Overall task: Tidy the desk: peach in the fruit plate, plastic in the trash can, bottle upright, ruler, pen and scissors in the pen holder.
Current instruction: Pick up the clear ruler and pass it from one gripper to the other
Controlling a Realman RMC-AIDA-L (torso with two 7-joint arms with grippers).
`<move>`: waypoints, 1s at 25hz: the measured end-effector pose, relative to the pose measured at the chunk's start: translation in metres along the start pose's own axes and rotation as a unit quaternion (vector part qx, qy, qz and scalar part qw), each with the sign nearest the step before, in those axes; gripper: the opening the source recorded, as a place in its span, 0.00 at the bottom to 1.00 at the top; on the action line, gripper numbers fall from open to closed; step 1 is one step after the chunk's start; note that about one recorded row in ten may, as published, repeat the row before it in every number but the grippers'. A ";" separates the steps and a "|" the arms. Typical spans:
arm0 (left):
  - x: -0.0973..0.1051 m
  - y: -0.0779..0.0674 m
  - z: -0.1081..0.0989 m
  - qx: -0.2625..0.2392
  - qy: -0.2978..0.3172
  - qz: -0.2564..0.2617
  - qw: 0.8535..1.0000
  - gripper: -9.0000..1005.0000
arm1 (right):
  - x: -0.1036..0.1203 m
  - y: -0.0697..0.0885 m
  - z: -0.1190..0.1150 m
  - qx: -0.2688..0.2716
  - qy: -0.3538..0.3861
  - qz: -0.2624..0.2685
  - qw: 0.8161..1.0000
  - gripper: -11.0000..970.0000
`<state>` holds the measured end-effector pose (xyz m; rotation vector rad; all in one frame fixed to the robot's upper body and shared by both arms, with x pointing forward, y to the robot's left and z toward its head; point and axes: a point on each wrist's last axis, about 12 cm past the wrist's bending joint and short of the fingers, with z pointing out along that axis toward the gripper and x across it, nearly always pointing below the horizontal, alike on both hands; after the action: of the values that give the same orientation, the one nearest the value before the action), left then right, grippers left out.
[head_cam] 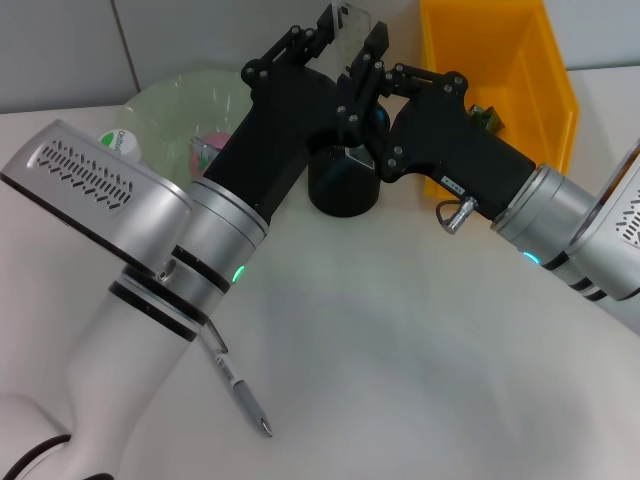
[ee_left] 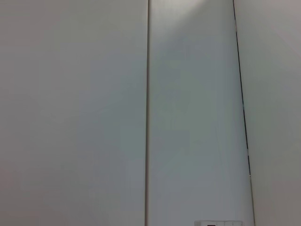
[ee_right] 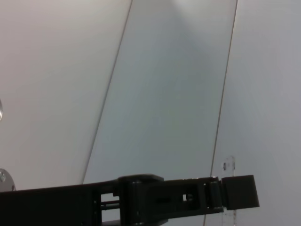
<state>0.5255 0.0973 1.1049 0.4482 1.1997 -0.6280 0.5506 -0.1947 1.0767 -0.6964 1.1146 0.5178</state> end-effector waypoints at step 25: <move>0.000 -0.002 0.002 0.009 0.000 0.000 1.000 0.52 | 0.001 0.000 0.000 0.008 0.003 0.011 1.000 0.02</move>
<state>0.5260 0.0946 1.1057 0.4640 1.1944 -0.6399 0.5510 -0.1941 1.0756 -0.6738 1.1322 0.5253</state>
